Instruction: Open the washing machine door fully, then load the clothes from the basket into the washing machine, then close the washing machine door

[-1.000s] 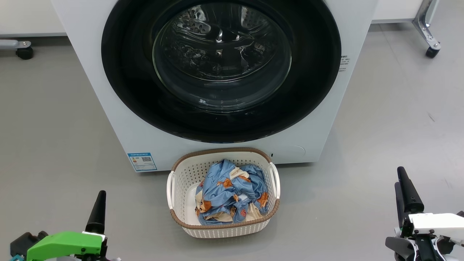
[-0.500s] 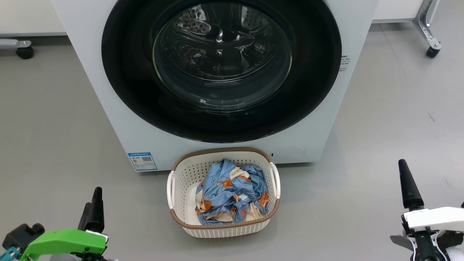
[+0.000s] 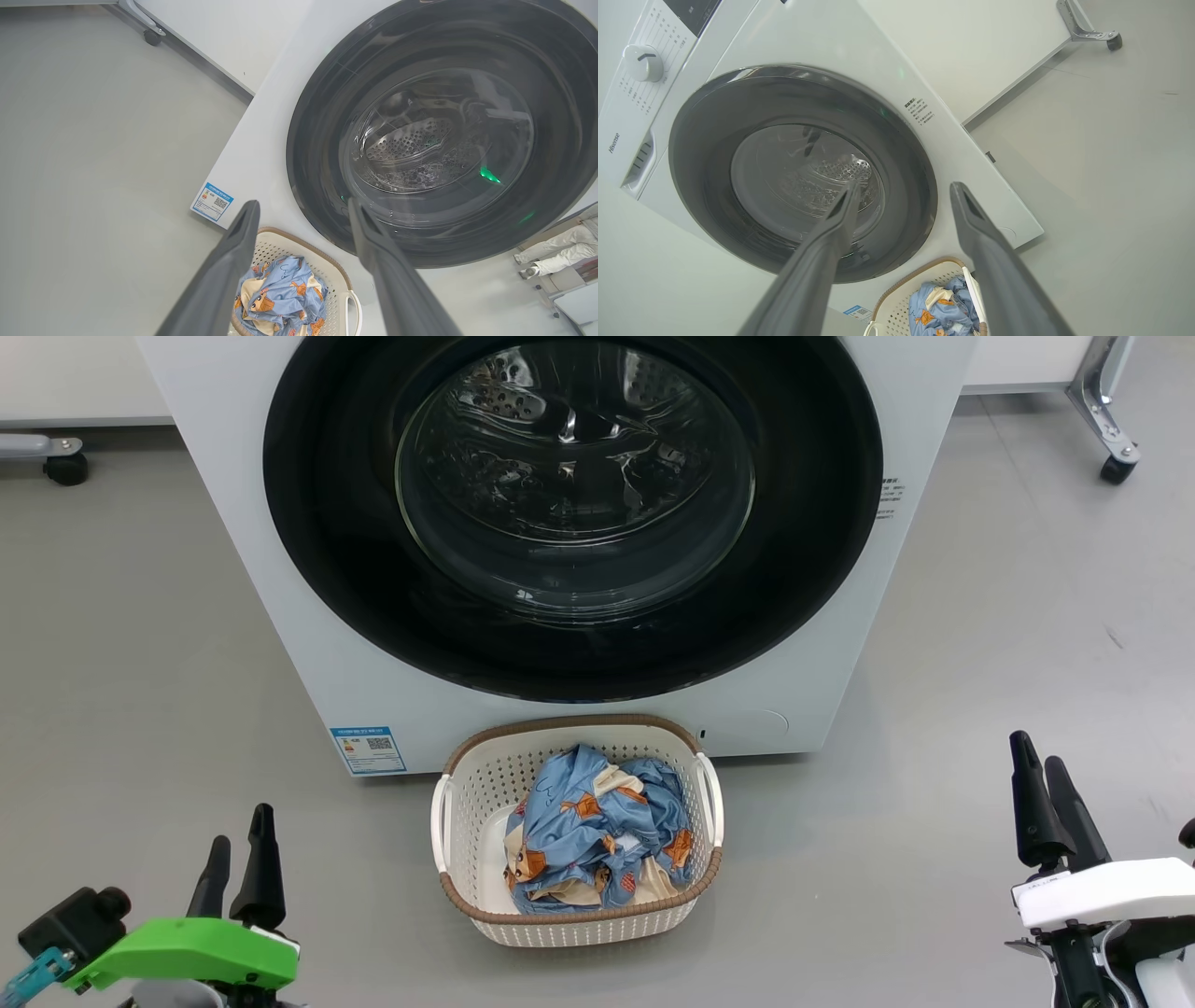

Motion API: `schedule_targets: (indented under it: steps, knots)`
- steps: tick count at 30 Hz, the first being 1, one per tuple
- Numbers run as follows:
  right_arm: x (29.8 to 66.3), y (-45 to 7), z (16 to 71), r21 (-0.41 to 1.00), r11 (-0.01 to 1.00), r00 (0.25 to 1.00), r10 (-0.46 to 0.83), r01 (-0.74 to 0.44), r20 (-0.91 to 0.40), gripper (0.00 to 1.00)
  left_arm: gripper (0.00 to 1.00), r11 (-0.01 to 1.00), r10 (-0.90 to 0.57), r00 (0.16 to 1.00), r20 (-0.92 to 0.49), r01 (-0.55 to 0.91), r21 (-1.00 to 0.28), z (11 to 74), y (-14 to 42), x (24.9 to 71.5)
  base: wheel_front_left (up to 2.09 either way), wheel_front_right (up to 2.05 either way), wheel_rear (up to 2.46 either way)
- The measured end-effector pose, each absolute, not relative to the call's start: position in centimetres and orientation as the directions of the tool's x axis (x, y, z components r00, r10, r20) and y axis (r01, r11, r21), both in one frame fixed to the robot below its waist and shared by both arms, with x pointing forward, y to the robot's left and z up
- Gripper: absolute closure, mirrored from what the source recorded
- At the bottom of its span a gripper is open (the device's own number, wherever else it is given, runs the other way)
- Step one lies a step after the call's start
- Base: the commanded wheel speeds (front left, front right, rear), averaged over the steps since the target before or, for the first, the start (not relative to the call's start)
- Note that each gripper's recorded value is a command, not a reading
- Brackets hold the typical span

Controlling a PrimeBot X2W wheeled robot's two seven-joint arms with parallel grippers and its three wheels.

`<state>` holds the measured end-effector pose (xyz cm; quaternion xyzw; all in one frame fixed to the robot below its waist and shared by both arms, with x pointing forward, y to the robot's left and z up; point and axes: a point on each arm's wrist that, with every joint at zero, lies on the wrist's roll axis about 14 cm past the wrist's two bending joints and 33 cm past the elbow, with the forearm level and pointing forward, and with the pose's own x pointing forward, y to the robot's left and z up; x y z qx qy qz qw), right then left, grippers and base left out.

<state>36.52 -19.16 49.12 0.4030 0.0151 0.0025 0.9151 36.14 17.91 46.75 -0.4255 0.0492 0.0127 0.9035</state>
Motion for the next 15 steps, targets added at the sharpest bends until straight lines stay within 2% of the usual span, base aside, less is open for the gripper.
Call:
schedule_targets:
  steps: [7,9,15]
  knots:
    - [36.6,-18.6,49.7,0.640,0.767,0.999,0.048,-0.037,0.001,0.00,0.00,0.738,-0.029,0.997,-0.074,-0.028,-0.675,47.3,17.9,36.2,0.00,0.00,0.00]
    - [36.6,-18.2,49.9,0.596,0.801,0.998,0.064,-0.058,0.011,0.00,0.00,0.788,-0.042,0.997,-0.064,-0.006,-0.615,47.5,17.9,36.2,0.00,0.00,0.00]
    - [36.6,-17.7,50.1,0.502,0.860,0.996,0.091,-0.091,0.025,0.00,0.00,0.859,-0.071,0.996,-0.055,0.033,-0.512,47.6,17.5,36.1,0.00,0.00,0.00]
